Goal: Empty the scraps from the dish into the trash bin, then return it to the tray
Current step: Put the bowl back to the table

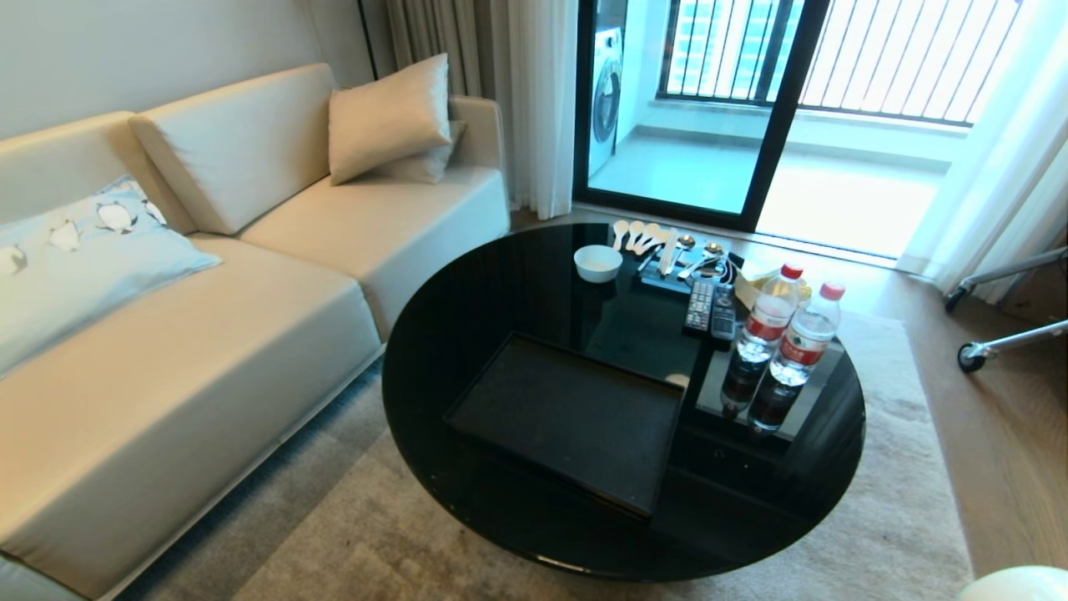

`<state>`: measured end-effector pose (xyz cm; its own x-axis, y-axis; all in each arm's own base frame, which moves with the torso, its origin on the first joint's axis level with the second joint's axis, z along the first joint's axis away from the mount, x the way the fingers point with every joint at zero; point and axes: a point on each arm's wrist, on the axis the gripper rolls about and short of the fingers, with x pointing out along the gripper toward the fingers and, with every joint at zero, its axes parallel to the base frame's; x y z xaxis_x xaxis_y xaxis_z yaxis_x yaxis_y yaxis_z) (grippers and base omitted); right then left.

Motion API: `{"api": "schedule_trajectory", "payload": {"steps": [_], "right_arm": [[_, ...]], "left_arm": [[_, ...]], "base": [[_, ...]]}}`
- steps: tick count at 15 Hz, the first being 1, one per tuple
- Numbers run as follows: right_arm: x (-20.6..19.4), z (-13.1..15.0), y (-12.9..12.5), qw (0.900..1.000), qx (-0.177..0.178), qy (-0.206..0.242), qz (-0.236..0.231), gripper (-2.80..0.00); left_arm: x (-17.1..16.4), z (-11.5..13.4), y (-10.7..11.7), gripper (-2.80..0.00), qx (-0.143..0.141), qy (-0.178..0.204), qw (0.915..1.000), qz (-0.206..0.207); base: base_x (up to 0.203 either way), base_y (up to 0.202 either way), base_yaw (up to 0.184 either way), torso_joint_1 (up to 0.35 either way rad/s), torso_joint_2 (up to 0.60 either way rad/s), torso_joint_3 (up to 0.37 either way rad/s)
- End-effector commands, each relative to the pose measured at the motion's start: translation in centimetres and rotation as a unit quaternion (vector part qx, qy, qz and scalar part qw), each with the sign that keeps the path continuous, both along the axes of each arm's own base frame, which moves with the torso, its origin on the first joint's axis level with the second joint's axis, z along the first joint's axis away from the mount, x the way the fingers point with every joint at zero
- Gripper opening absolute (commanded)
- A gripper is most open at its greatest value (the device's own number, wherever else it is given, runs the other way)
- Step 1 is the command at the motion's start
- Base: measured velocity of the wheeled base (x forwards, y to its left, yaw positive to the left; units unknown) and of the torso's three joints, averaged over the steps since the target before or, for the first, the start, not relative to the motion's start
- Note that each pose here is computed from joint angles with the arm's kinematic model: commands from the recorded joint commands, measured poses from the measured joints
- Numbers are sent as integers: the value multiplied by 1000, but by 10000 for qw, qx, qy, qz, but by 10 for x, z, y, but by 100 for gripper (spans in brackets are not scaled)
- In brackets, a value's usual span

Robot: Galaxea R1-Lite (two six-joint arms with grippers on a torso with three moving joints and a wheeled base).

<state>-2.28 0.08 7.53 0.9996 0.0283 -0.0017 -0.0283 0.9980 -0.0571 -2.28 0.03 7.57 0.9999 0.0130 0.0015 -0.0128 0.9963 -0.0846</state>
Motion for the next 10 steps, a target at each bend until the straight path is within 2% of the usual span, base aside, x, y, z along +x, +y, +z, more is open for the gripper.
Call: {"api": "schedule_trajectory", "payload": {"steps": [1,3,5,6,10], "right_arm": [[0,0,0,10000,2,-8,12,-280],[-1,2,0,9997,-215,-44,64,-280],[-6,23,2,9983,-357,-280,364,-280],[-5,36,2,9975,-405,-258,524,-280],[20,87,5,9896,-857,230,1130,-280]], "left_arm": [[0,0,0,-280,-6,-8,10000,4],[0,0,0,-280,-6,0,10000,4],[0,0,0,-280,-6,0,10000,4],[0,0,0,-280,-6,0,10000,4],[0,0,0,-280,-6,0,10000,4]], "base": [[0,0,0,0,0,0],[0,0,0,0,0,0],[0,0,0,0,0,0],[0,0,0,0,0,0],[0,0,0,0,0,0]]}}
